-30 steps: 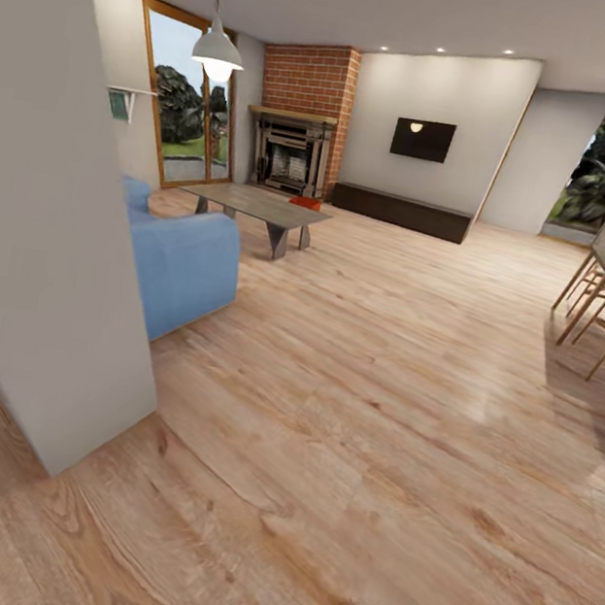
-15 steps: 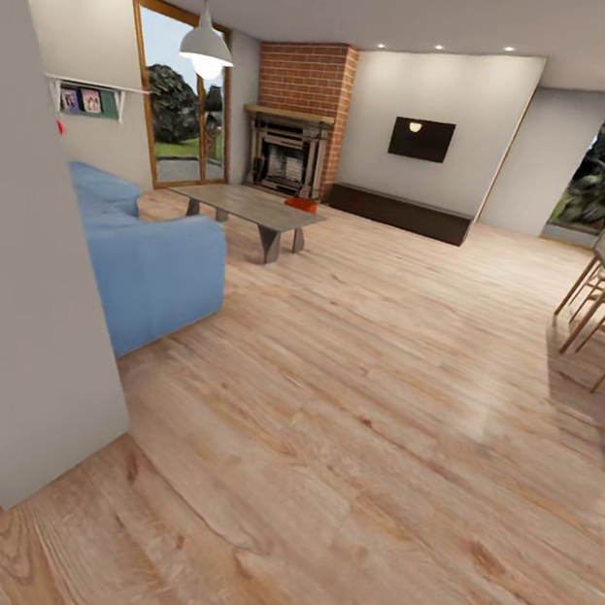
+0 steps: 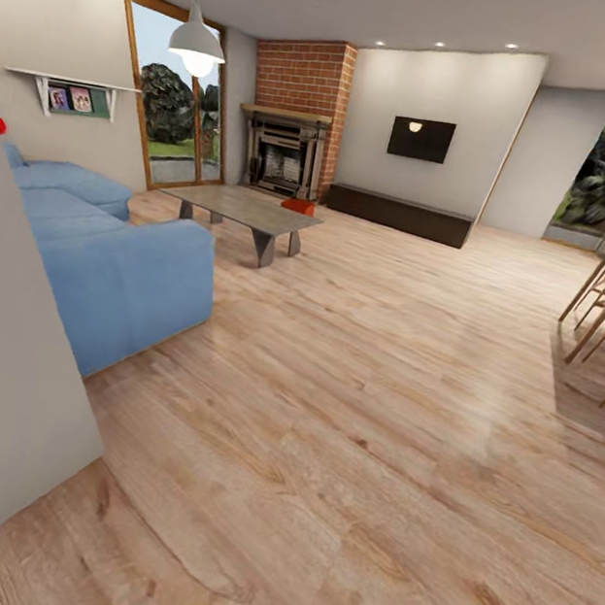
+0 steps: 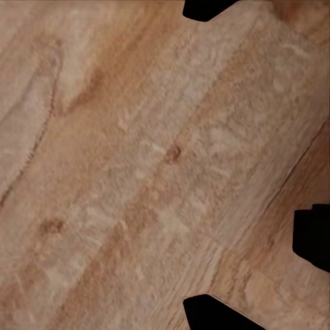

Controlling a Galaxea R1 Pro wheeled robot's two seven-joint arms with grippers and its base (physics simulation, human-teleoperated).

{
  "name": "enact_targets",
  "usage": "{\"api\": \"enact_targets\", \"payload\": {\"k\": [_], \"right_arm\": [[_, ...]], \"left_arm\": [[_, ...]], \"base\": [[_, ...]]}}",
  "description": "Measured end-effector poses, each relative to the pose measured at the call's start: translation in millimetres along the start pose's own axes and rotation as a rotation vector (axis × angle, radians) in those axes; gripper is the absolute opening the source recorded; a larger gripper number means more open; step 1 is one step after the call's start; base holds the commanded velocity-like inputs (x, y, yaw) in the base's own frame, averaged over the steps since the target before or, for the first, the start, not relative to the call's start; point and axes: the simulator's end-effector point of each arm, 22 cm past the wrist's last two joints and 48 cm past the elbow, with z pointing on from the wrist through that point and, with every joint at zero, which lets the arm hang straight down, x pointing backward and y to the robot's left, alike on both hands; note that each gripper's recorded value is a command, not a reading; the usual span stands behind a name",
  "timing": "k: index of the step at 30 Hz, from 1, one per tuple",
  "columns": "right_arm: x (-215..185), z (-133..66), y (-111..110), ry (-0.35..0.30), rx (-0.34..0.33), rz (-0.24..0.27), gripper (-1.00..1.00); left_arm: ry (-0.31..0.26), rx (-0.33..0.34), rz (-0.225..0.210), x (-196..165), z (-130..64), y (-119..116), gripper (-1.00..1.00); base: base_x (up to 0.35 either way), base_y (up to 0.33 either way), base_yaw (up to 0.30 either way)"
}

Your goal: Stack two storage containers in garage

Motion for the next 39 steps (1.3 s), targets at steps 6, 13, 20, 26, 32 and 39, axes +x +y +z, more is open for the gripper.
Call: {"api": "enact_targets", "payload": {"k": [6, 13, 20, 26, 32, 39], "right_arm": [[0.2, 0.0, -0.3, 0.000, 0.001, 0.000, 1.00], [0.2, 0.0, -0.2, 0.000, 0.001, 0.000, 1.00], [0.1, 0.0, -0.2, 0.000, 0.000, 0.000, 1.00], [-0.1, 0.0, 0.0, 0.000, 0.000, 0.000, 1.00], [0.0, 0.0, -0.4, 0.000, 0.001, 0.000, 1.00], [0.0, 0.0, -0.3, 0.000, 0.001, 0.000, 1.00]], "left_arm": [[0.000, 0.000, 0.000, 0.0, 0.0, 0.0, 1.00], [0.000, 0.001, 0.001, 0.0, 0.0, -0.5, 1.00], [0.000, 0.001, 0.002, 0.1, 0.0, -0.5, 1.00], [0.000, 0.001, 0.003, 0.0, 0.0, -0.6, 1.00], [0.000, 0.001, 0.002, 0.0, 0.0, -0.5, 1.00], [0.000, 0.001, 0.003, 0.0, 0.0, -0.5, 1.00]], "base": [[0.344, -0.002, 0.000], [0.333, -0.110, 0.000], [0.316, -0.197, 0.000], [0.314, -0.202, 0.000], [0.314, -0.203, 0.000], [0.314, -0.203, 0.000]]}}
